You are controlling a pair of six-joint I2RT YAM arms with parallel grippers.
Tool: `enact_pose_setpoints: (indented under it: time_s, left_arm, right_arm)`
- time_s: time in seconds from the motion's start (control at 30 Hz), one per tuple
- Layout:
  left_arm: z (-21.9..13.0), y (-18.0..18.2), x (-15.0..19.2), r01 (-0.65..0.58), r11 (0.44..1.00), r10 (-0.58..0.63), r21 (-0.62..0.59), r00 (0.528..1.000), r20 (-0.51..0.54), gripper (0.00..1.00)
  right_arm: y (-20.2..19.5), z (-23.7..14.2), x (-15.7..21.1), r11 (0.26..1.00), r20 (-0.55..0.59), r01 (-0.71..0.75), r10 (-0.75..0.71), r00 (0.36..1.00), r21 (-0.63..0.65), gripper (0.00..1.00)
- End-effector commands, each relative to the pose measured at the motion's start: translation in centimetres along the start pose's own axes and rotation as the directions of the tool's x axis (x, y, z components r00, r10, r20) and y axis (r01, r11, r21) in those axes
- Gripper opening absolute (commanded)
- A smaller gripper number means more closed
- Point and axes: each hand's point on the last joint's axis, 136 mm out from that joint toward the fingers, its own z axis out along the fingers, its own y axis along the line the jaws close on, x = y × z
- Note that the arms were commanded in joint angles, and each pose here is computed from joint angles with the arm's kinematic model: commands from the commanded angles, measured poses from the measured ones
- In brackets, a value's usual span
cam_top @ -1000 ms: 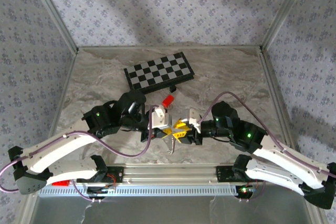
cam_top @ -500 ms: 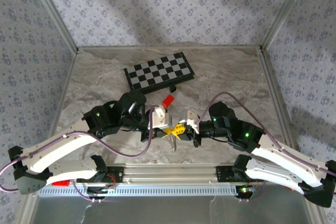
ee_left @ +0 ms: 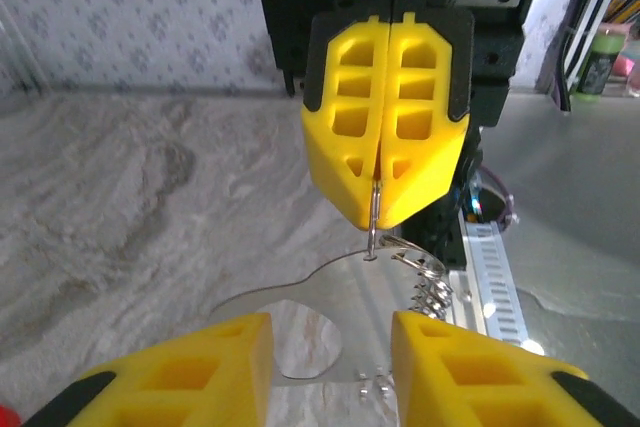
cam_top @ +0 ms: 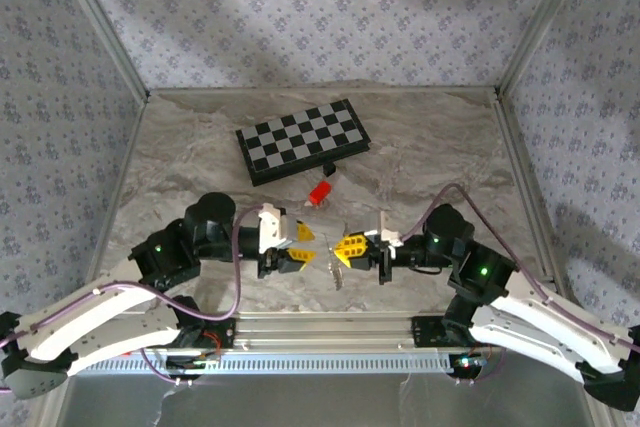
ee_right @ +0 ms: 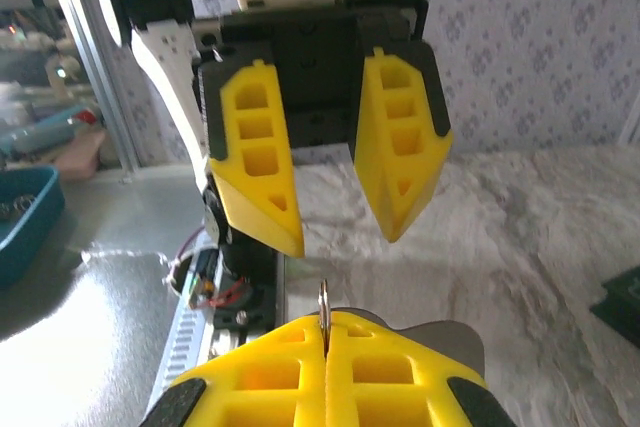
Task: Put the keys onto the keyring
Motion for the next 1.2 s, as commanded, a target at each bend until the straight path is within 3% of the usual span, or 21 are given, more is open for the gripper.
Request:
enact_pose_setpoints:
  time_s: [0.0, 0.13, 0.47, 1.17]
  left_arm:
    - [-0.4, -0.8, -3.0, -0.001, 0.999, -0.006, 0.051, 0.991, 0.131, 0.32]
    - [-0.7, -1.3, -3.9, -0.006, 0.997, -0.009, 0.078, 0.981, 0.192, 0.26]
    - [-0.6, -2.1, -4.9, -0.023, 0.991, -0.011, 0.132, 0.968, 0.252, 0.26]
    - [0.6, -1.6, -5.6, -0.036, 0.99, -0.001, 0.136, 0.966, 0.26, 0.17]
  right_arm:
    - [0.9, -0.5, -3.1, 0.998, 0.151, 0.008, 0.0, 0.989, -0.055, 0.0]
    - [1.0, -0.5, -3.8, 0.998, 0.208, 0.004, 0.011, 0.978, -0.069, 0.0]
    - [0.6, -0.4, -4.6, 0.998, 0.27, -0.006, 0.025, 0.963, -0.07, 0.0]
    - [-0.1, 0.0, -4.4, 0.998, 0.311, -0.036, 0.052, 0.949, -0.059, 0.0]
